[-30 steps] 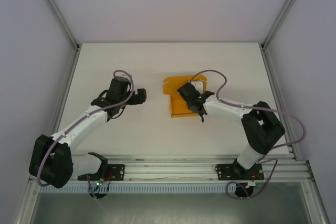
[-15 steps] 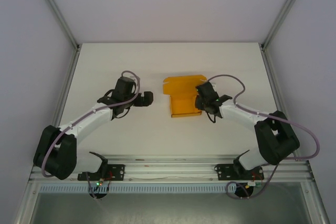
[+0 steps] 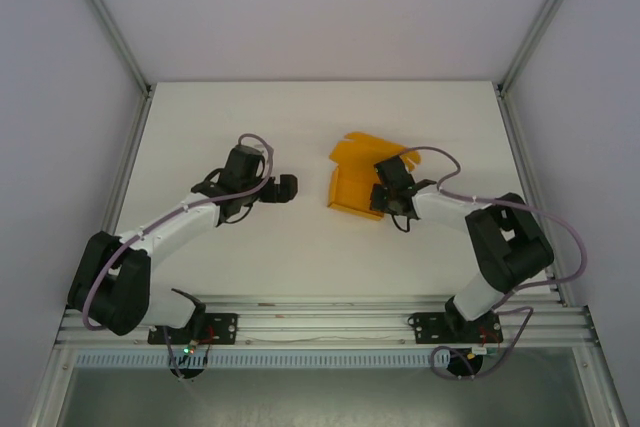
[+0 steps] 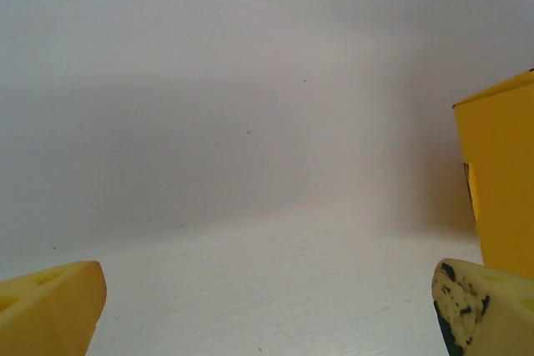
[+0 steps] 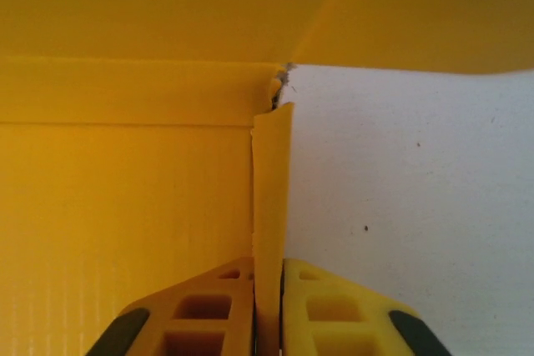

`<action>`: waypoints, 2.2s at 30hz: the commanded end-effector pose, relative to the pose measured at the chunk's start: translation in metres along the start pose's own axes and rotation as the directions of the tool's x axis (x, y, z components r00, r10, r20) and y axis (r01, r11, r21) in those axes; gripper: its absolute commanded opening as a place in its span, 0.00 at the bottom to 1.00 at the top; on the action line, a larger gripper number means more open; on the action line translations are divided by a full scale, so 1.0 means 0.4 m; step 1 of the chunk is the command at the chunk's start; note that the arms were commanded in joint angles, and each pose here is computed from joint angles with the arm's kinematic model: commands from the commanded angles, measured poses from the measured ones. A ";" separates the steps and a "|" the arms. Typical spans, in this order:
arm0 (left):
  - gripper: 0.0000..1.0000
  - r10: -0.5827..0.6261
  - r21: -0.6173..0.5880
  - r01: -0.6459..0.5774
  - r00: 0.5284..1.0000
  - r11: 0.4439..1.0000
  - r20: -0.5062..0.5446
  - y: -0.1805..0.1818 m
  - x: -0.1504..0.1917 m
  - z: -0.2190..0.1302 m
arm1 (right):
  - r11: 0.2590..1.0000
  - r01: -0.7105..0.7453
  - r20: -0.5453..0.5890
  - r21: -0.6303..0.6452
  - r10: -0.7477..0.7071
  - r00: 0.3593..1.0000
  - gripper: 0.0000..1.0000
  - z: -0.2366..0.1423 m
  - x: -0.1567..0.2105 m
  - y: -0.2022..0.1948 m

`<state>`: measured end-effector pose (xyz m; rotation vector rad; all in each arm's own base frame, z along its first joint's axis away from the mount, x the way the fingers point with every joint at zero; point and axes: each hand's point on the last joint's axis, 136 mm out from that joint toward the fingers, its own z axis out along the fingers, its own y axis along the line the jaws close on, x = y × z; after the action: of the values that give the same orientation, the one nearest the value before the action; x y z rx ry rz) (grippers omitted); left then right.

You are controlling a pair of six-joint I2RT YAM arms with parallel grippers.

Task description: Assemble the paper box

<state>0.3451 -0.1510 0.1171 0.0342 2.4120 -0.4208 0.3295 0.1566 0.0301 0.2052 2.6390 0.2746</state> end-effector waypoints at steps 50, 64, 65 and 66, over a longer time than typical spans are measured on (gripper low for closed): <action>1.00 0.050 -0.054 -0.046 0.995 0.998 0.087 0.002 -0.065 -0.056 | 0.911 0.343 -0.112 0.230 -0.326 0.939 0.09 0.036 0.034 0.091; 1.00 0.064 -0.006 -0.064 0.994 0.998 0.083 -0.018 -0.059 -0.057 | 0.969 0.201 0.118 0.141 -0.218 0.969 0.66 -0.101 -0.061 0.128; 1.00 0.066 0.001 -0.066 0.995 0.998 0.080 -0.022 -0.060 -0.055 | 0.971 0.197 0.131 0.136 -0.215 0.968 0.69 -0.112 -0.068 0.127; 1.00 0.071 0.010 -0.072 0.994 0.997 0.080 -0.029 -0.064 -0.053 | 0.973 0.190 0.147 0.130 -0.209 0.967 0.71 -0.123 -0.076 0.126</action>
<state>0.3507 -0.1449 0.1498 0.0515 2.3220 -0.3767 0.3324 0.2005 0.0812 -0.0614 2.5567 0.0353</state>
